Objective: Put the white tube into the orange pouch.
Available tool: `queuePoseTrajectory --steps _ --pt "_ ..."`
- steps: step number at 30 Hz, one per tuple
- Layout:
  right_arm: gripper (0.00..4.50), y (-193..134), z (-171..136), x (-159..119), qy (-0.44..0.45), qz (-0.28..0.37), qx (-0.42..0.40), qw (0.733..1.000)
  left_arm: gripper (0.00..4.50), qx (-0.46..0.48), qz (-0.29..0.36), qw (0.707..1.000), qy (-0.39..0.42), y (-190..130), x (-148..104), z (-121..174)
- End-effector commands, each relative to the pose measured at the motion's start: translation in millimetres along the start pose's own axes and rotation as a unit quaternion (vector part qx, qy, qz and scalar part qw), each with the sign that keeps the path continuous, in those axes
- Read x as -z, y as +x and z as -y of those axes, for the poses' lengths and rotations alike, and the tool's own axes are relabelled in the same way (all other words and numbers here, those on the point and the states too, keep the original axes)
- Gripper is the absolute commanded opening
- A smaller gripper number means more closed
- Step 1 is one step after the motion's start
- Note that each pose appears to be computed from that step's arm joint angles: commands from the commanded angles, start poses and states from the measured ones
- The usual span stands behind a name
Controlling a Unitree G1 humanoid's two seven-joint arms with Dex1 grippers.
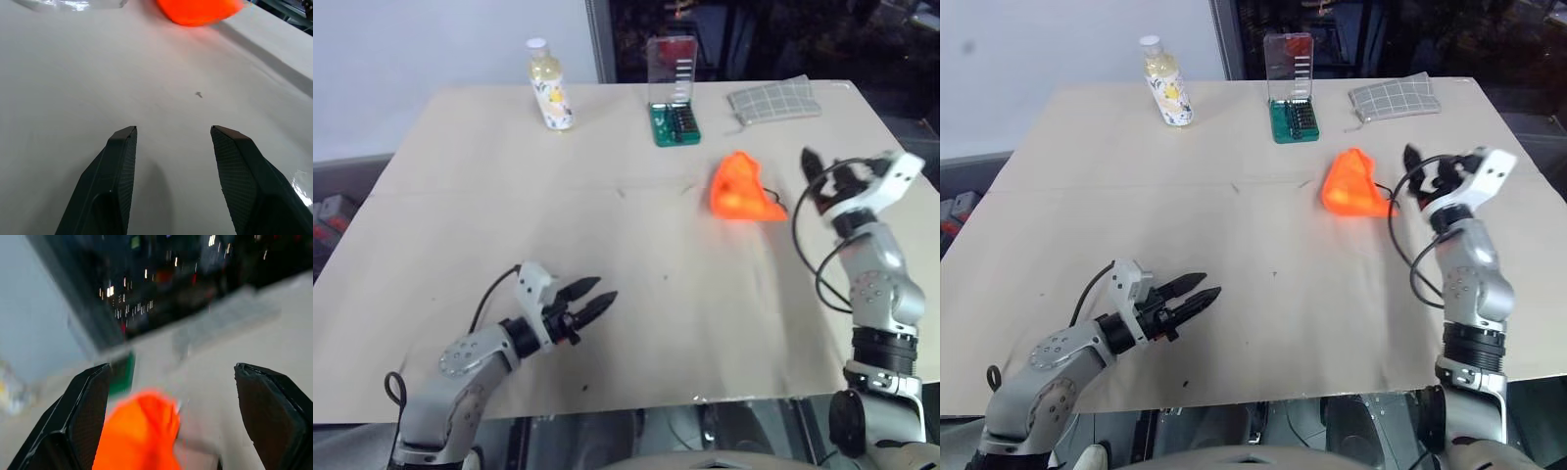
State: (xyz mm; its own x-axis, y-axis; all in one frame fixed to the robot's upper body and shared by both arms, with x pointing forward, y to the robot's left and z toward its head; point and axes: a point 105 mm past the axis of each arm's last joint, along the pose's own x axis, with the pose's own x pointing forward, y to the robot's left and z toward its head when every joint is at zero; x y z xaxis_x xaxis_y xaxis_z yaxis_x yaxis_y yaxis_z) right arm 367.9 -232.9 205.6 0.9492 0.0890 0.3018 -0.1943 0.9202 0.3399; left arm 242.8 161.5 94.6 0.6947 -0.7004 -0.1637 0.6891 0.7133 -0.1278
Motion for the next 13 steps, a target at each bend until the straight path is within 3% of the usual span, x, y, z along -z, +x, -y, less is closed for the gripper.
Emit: queuePoseTrajectory --steps 1,4,7,10,13 --pt "4.03 -22.7 6.7 8.4 -0.057 -0.067 -0.056 0.995 2.45 0.005 0.004 1.0 0.009 -7.5 -4.8 2.6" --pt "4.03 -52.9 9.7 26.5 -0.104 -0.156 -0.129 0.974 2.45 0.006 -0.004 1.0 0.009 -12.7 -1.4 3.1" --pt "4.03 -113.0 12.8 52.2 -0.12 -0.289 -0.238 0.919 2.45 0.007 -0.021 1.0 0.018 -22.6 3.8 4.4" --pt "4.03 -151.0 21.8 53.4 -0.111 -0.34 -0.281 0.891 2.45 0.0 -0.026 0.999 0.022 -31.2 4.8 3.2" --pt "4.03 -171.6 35.4 48.2 -0.116 -0.362 -0.276 0.883 2.45 -0.018 -0.021 0.999 0.017 -39.2 3.1 -0.3"
